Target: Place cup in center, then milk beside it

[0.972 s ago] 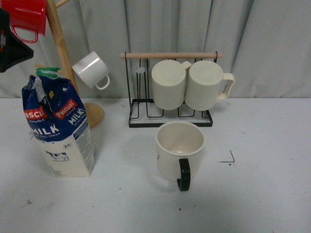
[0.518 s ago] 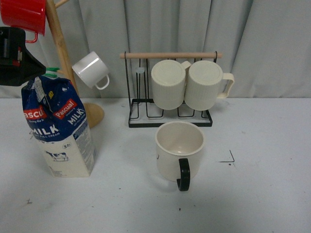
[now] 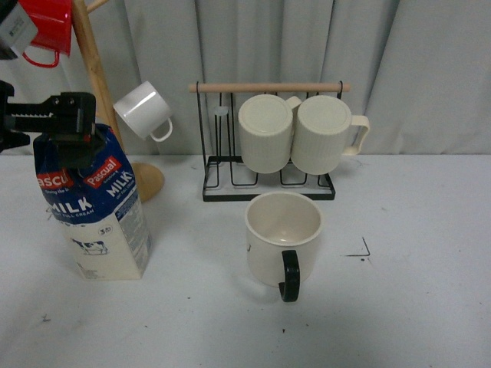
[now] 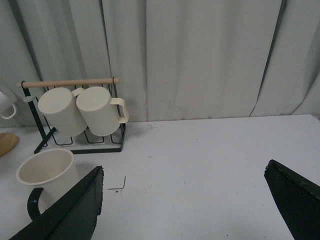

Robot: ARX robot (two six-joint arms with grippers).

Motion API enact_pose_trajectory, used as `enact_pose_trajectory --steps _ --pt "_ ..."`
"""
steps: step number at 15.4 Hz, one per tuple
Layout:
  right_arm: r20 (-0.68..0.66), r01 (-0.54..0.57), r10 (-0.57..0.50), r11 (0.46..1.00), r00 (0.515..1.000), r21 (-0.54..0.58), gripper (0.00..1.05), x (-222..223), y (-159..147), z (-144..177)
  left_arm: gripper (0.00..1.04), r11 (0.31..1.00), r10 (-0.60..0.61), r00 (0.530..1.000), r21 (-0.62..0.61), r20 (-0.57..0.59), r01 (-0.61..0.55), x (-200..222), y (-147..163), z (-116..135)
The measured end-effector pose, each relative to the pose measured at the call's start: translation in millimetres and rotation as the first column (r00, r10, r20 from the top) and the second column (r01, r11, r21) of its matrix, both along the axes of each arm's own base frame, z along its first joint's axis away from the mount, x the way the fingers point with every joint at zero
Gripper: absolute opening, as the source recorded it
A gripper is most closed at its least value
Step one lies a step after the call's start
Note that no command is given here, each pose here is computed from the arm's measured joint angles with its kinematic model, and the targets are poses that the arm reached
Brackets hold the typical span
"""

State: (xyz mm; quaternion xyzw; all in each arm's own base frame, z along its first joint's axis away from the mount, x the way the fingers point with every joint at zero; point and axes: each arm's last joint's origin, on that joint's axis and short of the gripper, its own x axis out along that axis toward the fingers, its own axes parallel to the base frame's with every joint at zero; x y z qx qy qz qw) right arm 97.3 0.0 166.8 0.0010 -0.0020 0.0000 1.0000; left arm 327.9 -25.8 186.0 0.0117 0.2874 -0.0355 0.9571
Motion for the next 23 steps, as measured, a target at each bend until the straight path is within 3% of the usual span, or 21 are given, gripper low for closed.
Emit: enact_pose_trajectory --steps 1,7,10,15,23 --pt "0.000 0.000 0.000 1.000 1.000 0.000 0.98 0.0 0.0 0.0 0.98 1.000 0.012 1.000 0.005 0.004 -0.012 2.4 -0.9 -4.2" --pt "0.000 0.000 0.000 1.000 1.000 0.000 0.98 0.0 0.0 0.1 0.37 0.995 0.098 0.994 -0.036 0.048 -0.096 7.8 -2.4 -6.3" --pt "0.000 0.000 0.000 1.000 1.000 0.000 0.98 0.0 0.0 0.0 0.04 0.991 0.111 0.993 -0.075 0.027 -0.109 3.8 -18.6 -1.6" --pt "0.000 0.000 0.000 1.000 1.000 0.000 0.98 0.0 0.0 0.0 0.04 0.995 0.029 0.998 -0.096 0.055 -0.024 -10.6 -76.1 12.5" --pt "0.000 0.000 0.000 1.000 1.000 0.000 0.98 0.0 0.0 0.1 0.04 0.995 0.068 0.995 -0.076 0.079 -0.062 -11.9 -90.6 10.2"
